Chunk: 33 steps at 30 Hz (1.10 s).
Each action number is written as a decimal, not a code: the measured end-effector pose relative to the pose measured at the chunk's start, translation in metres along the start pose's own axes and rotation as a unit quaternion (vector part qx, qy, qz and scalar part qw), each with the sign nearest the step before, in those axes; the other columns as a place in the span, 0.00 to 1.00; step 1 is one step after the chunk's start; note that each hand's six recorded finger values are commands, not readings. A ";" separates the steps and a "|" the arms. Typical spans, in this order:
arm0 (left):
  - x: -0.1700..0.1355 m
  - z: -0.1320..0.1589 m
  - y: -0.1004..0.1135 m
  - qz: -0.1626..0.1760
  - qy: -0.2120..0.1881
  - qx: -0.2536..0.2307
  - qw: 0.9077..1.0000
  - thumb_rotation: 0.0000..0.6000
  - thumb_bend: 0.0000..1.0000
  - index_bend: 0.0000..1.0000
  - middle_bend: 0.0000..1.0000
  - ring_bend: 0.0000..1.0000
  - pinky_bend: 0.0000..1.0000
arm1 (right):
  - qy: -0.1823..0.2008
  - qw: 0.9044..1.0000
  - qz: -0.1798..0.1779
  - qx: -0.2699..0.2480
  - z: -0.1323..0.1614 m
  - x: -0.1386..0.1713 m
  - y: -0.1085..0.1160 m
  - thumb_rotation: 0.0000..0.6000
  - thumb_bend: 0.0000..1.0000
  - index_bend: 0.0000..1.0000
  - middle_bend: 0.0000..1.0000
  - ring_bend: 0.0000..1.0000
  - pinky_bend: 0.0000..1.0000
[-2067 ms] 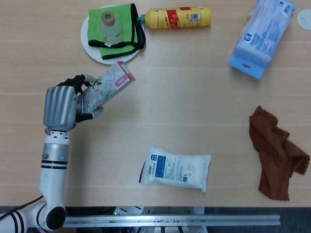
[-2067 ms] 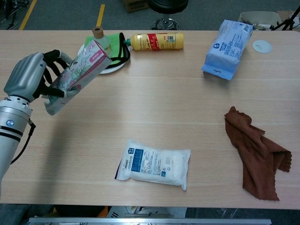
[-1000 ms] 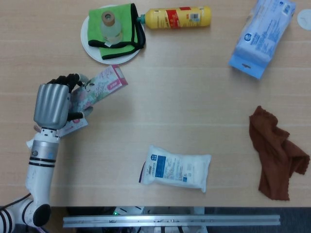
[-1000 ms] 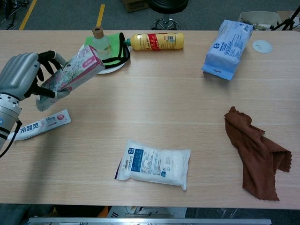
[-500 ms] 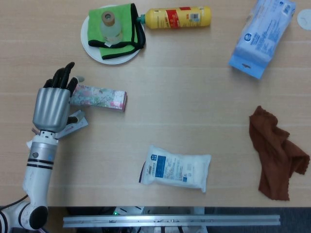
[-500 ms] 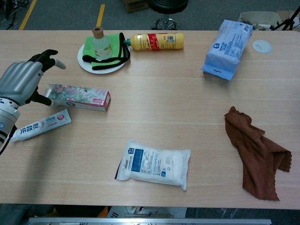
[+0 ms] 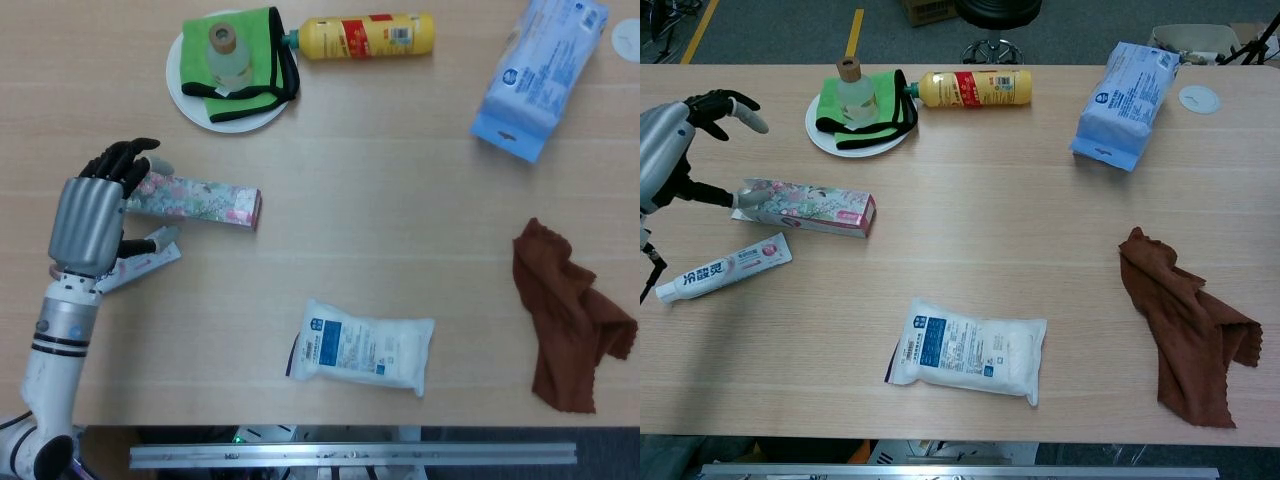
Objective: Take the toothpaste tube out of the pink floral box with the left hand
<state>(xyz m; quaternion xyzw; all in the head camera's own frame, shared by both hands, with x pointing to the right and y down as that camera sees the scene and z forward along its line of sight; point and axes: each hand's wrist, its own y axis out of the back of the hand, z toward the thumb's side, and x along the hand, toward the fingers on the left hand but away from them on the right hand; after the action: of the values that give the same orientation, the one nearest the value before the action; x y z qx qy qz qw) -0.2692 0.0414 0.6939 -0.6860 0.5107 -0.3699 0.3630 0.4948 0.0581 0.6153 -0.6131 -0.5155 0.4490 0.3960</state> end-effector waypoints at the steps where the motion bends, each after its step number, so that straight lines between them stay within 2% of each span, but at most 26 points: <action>1: -0.003 -0.001 0.010 0.009 -0.011 -0.011 1.000 1.00 0.00 0.39 0.26 0.23 0.35 | 0.004 1.000 -0.004 0.001 0.002 0.002 0.002 1.00 0.31 0.43 0.40 0.28 0.40; 4: -0.012 -0.005 0.035 0.028 -0.033 -0.009 0.999 1.00 0.00 0.39 0.27 0.23 0.36 | 0.013 1.000 -0.010 0.007 0.007 0.007 0.005 1.00 0.31 0.43 0.40 0.28 0.40; 7: -0.022 -0.012 0.050 0.028 -0.035 0.019 0.999 1.00 0.00 0.39 0.27 0.23 0.36 | 0.019 1.000 -0.011 0.015 0.012 0.011 0.006 1.00 0.31 0.43 0.40 0.28 0.40; 13: -0.043 -0.026 0.064 0.008 -0.029 0.081 0.996 1.00 0.00 0.40 0.28 0.23 0.36 | 0.030 0.999 -0.013 0.038 0.021 0.022 0.010 1.00 0.31 0.43 0.40 0.28 0.40; 17: -0.060 -0.040 0.069 -0.011 -0.013 0.103 0.995 1.00 0.00 0.40 0.30 0.23 0.36 | 0.029 0.998 -0.020 0.053 0.026 0.034 0.015 1.00 0.31 0.43 0.40 0.28 0.40; 23: -0.077 -0.055 0.075 -0.012 0.008 0.083 0.996 1.00 0.00 0.40 0.31 0.24 0.36 | 0.014 0.997 -0.036 0.067 0.031 0.060 0.022 1.00 0.31 0.43 0.40 0.28 0.40; 26: -0.086 -0.064 0.084 -0.002 0.018 0.072 0.997 1.00 0.00 0.40 0.31 0.25 0.36 | 0.008 0.997 -0.044 0.063 0.034 0.070 0.025 1.00 0.31 0.43 0.40 0.28 0.40; 33: -0.095 -0.074 0.100 0.017 0.035 0.081 0.996 1.00 0.00 0.40 0.31 0.25 0.36 | 0.002 0.998 -0.040 0.057 0.036 0.069 0.026 1.00 0.31 0.43 0.40 0.28 0.40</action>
<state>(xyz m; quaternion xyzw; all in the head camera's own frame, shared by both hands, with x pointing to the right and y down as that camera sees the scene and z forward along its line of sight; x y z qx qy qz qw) -0.3963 0.1035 0.6277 -0.6318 0.5035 -0.4277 0.4054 0.4720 0.1230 0.5702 -0.5689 -0.5129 0.4602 0.4489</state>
